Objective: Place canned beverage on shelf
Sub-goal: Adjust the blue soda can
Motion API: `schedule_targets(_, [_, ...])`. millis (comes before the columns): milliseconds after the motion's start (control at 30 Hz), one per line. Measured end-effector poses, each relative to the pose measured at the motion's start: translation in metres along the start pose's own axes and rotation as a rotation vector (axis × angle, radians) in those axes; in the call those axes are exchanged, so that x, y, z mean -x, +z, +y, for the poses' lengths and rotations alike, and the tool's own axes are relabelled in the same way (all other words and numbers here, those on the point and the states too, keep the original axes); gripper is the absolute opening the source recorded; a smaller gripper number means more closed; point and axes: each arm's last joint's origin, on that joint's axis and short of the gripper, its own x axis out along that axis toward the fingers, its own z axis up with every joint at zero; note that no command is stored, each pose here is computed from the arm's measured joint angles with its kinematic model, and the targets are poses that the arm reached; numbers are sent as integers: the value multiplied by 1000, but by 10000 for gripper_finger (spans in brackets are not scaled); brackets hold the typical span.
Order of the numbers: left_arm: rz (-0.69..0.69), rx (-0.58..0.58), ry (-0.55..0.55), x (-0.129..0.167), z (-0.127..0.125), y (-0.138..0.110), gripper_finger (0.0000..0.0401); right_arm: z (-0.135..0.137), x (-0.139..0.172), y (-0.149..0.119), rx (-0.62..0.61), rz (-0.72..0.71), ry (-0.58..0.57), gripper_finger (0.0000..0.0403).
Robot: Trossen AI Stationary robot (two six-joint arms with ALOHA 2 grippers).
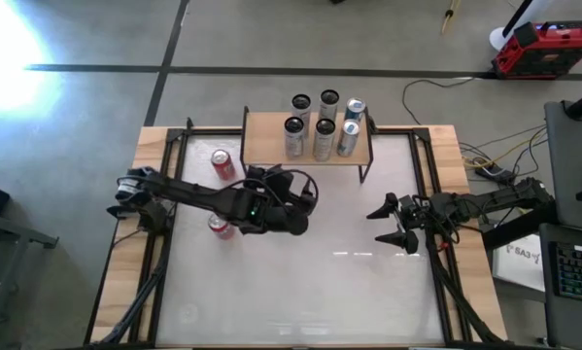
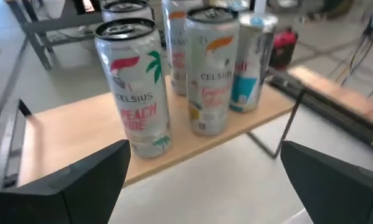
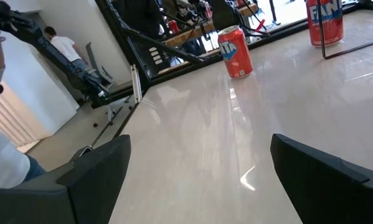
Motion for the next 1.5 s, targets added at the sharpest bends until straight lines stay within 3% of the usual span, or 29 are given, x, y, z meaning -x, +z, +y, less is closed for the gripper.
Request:
schedule_targets(167, [10, -119, -21, 5, 7, 10, 398, 0, 0, 0, 0, 1, 0, 370])
schedule_targets(300, [5, -162, -54, 16, 22, 25, 398, 0, 0, 0, 0, 1, 0, 370])
schedule_targets(433, [4, -153, -81, 21, 39, 25, 398, 0, 0, 0, 0, 1, 0, 370])
schedule_targets(633, [-53, 1, -138, 17, 67, -10, 398, 0, 0, 0, 0, 1, 0, 370])
schedule_targets(767, [-111, 158, -192, 16, 97, -35, 398, 0, 0, 0, 0, 0, 0, 370])
schedule_targets(900, [-131, 228, -232, 17, 130, -60, 398, 0, 0, 0, 0, 0, 0, 370])
schedule_targets(1267, [-247, 52, -287, 33, 201, -78, 398, 0, 0, 0, 0, 0, 0, 370])
schedule_targets(1500, [-288, 58, -344, 37, 234, -96, 398, 0, 0, 0, 0, 0, 0, 370])
